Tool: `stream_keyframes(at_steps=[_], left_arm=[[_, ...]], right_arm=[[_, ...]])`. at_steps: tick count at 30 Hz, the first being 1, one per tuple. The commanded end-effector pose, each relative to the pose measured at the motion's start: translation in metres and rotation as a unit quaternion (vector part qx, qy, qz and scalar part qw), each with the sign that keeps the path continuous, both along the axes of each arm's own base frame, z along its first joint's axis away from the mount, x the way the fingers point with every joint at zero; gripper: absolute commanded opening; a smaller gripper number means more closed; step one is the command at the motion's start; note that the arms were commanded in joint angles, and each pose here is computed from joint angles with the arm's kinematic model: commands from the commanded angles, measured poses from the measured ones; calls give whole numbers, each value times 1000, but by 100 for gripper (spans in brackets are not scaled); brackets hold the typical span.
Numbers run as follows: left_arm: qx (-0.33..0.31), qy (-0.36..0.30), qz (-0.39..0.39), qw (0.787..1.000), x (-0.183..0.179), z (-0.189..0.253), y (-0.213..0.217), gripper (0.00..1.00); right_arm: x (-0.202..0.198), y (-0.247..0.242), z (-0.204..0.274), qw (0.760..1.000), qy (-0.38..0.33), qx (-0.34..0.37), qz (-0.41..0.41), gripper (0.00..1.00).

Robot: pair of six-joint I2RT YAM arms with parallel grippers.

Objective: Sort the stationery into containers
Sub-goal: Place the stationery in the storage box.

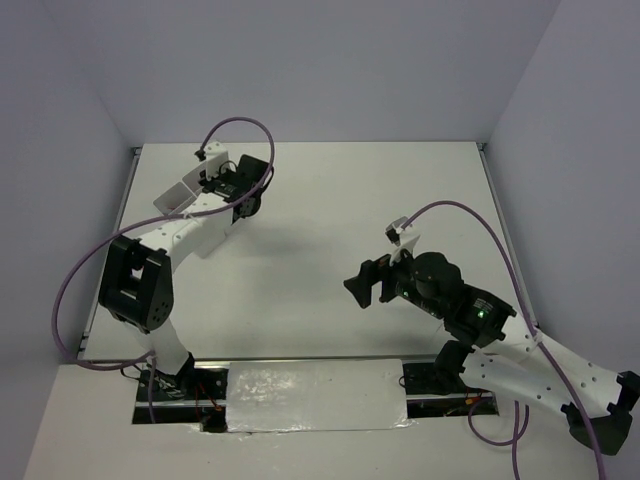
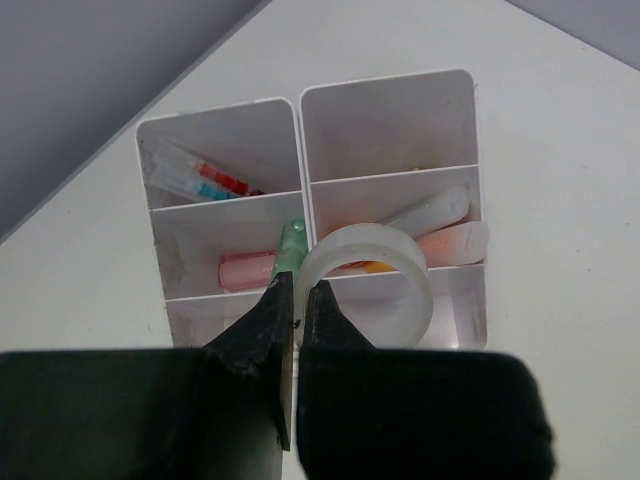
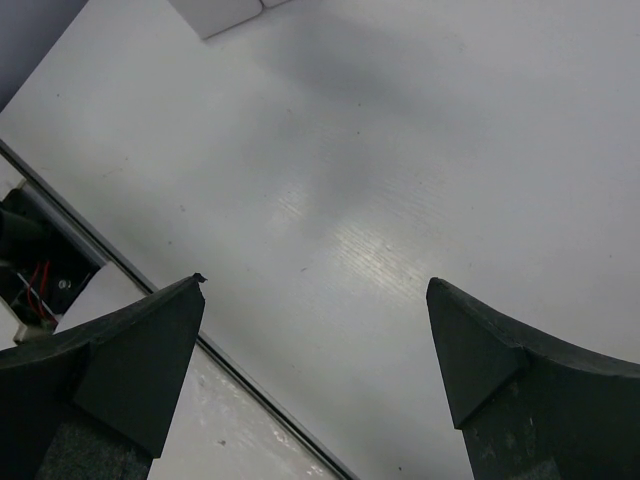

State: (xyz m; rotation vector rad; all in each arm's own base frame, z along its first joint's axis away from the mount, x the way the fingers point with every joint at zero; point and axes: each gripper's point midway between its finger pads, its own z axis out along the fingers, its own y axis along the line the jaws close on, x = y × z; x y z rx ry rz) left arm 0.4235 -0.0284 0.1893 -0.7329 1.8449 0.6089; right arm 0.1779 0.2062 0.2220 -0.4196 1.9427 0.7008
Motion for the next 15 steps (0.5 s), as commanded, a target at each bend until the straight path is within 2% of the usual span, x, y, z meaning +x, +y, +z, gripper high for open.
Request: stream_keyframes(at_steps=[1, 7, 15], left_arm=[[19, -33, 27, 999, 2, 5, 11, 5], [-9, -52, 6, 999, 4, -11, 8, 7], [-5, -72, 27, 997, 7, -25, 11, 9]], right_arm=[[6, 0, 6, 1000, -17, 2, -5, 100], [7, 3, 5, 1000, -18, 0, 0, 100], [8, 6, 3, 1000, -13, -5, 3, 100]])
